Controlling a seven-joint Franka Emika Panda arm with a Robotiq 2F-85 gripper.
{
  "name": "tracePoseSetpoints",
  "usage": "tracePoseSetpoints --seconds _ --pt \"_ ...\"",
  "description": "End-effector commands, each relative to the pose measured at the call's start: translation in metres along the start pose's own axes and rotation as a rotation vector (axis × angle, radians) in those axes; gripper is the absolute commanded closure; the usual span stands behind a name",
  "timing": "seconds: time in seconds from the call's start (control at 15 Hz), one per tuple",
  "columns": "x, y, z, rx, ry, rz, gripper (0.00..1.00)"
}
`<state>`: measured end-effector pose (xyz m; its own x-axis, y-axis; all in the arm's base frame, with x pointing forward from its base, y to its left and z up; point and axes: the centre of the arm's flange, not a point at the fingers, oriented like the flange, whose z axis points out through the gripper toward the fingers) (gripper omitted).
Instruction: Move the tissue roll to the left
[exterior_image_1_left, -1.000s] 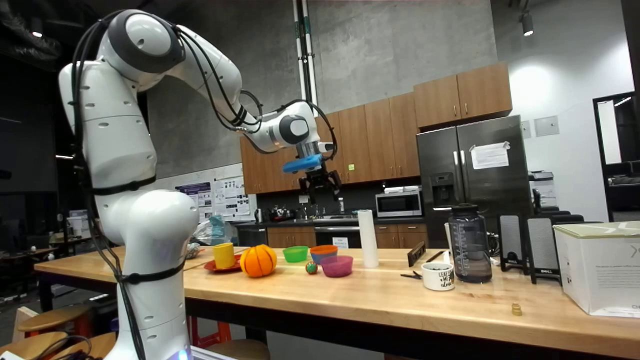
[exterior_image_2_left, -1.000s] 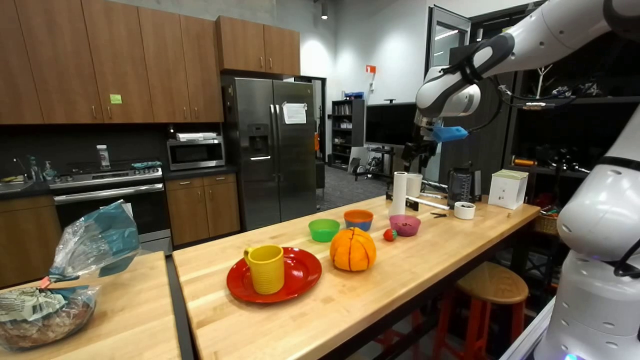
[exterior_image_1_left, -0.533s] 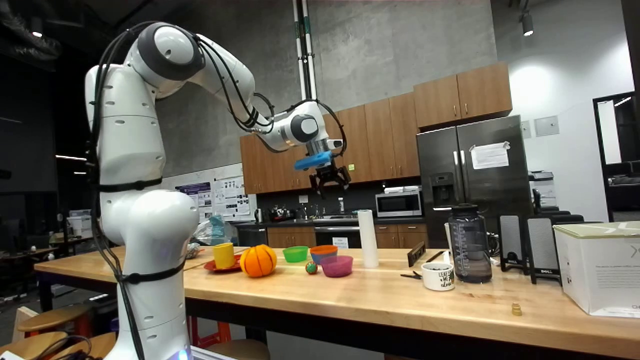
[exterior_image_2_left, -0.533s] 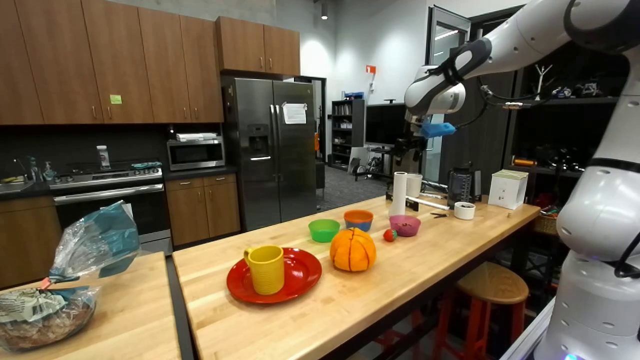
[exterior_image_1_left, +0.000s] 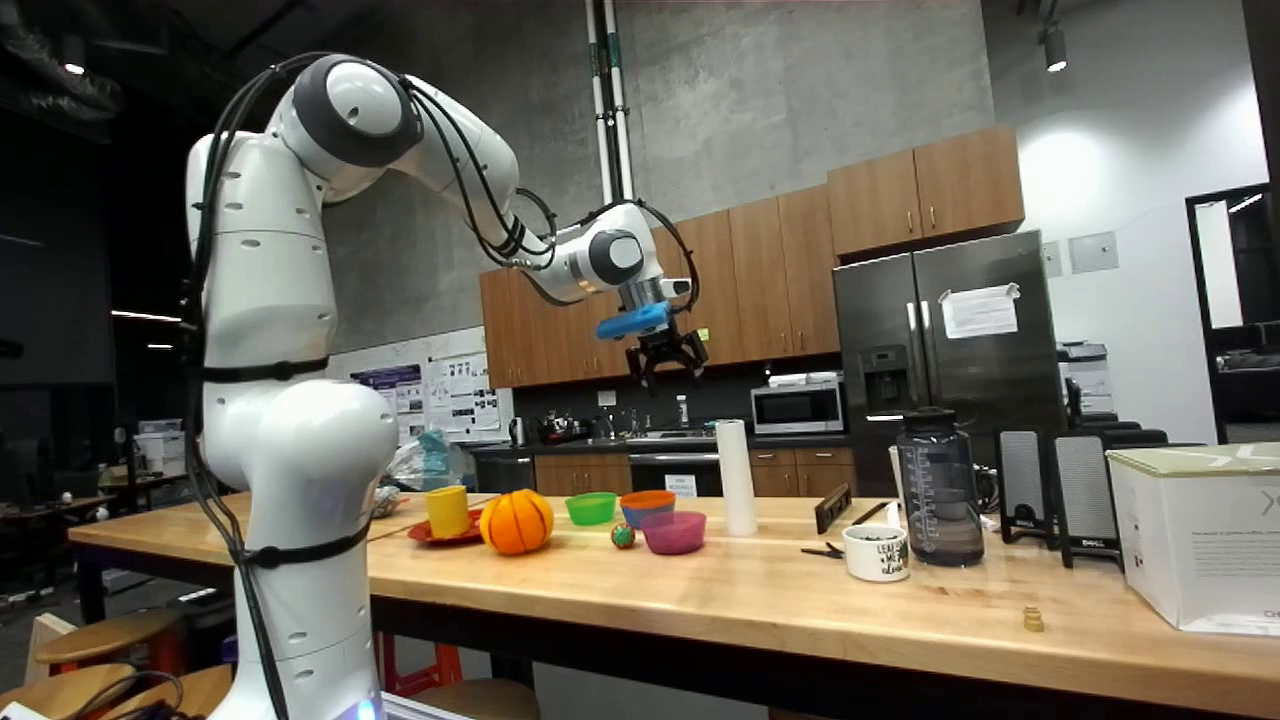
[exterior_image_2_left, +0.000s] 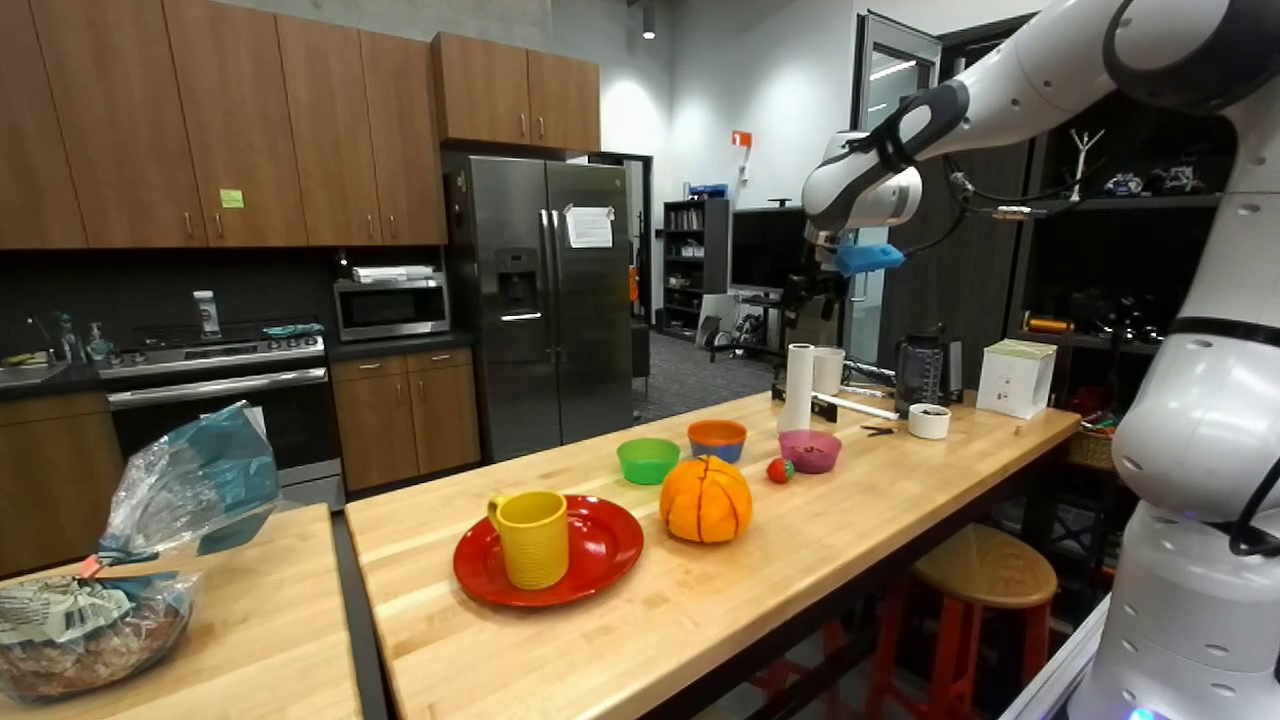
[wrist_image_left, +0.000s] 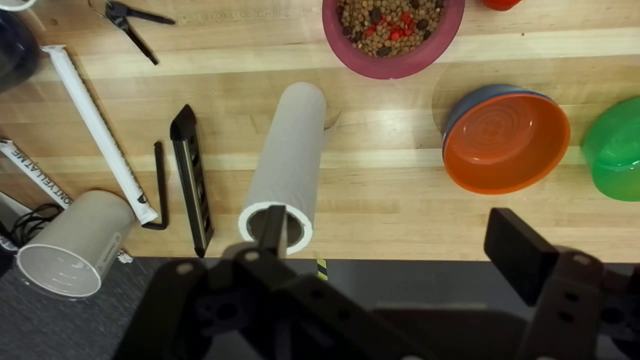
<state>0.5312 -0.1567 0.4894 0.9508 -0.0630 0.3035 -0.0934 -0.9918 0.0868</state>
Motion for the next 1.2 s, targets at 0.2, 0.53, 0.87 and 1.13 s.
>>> tracePoseSetpoints --seconds 0.2,0.53,0.87,1.13 --pt "0.000 0.000 0.000 0.000 0.000 0.000 0.00" --pt "0.010 0.005 0.007 -0.001 -0.005 0.021 0.00" --pt "0.030 0.015 0.022 -0.014 -0.029 0.049 0.00" --pt "0.046 0.027 0.034 -0.023 -0.038 0.078 0.39"
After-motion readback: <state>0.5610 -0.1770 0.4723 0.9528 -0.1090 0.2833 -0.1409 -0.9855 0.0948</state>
